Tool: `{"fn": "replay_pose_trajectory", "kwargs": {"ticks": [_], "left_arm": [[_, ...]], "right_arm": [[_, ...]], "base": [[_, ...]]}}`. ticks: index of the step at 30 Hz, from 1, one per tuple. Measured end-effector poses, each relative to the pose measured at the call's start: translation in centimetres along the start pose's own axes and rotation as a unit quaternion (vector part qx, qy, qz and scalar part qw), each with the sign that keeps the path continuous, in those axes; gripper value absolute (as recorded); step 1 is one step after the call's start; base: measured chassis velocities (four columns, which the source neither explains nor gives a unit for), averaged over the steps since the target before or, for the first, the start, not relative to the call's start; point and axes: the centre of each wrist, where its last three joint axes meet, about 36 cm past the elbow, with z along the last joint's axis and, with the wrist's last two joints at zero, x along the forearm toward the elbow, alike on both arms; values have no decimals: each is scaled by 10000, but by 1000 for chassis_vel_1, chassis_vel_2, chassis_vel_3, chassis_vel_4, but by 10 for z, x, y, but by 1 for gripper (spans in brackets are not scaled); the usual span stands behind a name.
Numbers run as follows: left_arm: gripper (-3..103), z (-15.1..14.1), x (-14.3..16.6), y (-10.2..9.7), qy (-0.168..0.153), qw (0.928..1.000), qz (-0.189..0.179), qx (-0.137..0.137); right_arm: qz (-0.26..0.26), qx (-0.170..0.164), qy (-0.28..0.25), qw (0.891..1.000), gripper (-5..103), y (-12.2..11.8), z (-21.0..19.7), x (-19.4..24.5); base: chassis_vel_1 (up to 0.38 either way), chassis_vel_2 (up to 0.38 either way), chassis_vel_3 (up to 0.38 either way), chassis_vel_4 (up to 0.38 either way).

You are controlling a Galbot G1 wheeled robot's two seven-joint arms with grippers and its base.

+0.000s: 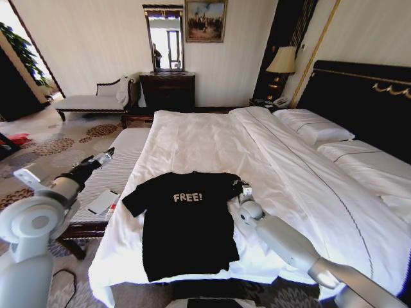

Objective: Fold the clothes on the bed.

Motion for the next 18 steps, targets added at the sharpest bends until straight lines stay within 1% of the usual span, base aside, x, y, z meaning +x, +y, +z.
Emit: {"fn": "replay_pose_trajectory", "kwargs": {"ticks": [9,18], "left_arm": [[100,-1,1,0,-10,10000,8,1],[100,-1,1,1,-9,10000,-9,6]], "right_arm": [[114,56,19,9999,0,-3,-12,-14],[293,236,168,9992,0,-3,-4,-14]], "base": [[0,0,0,0],[0,0,0,0]]}}
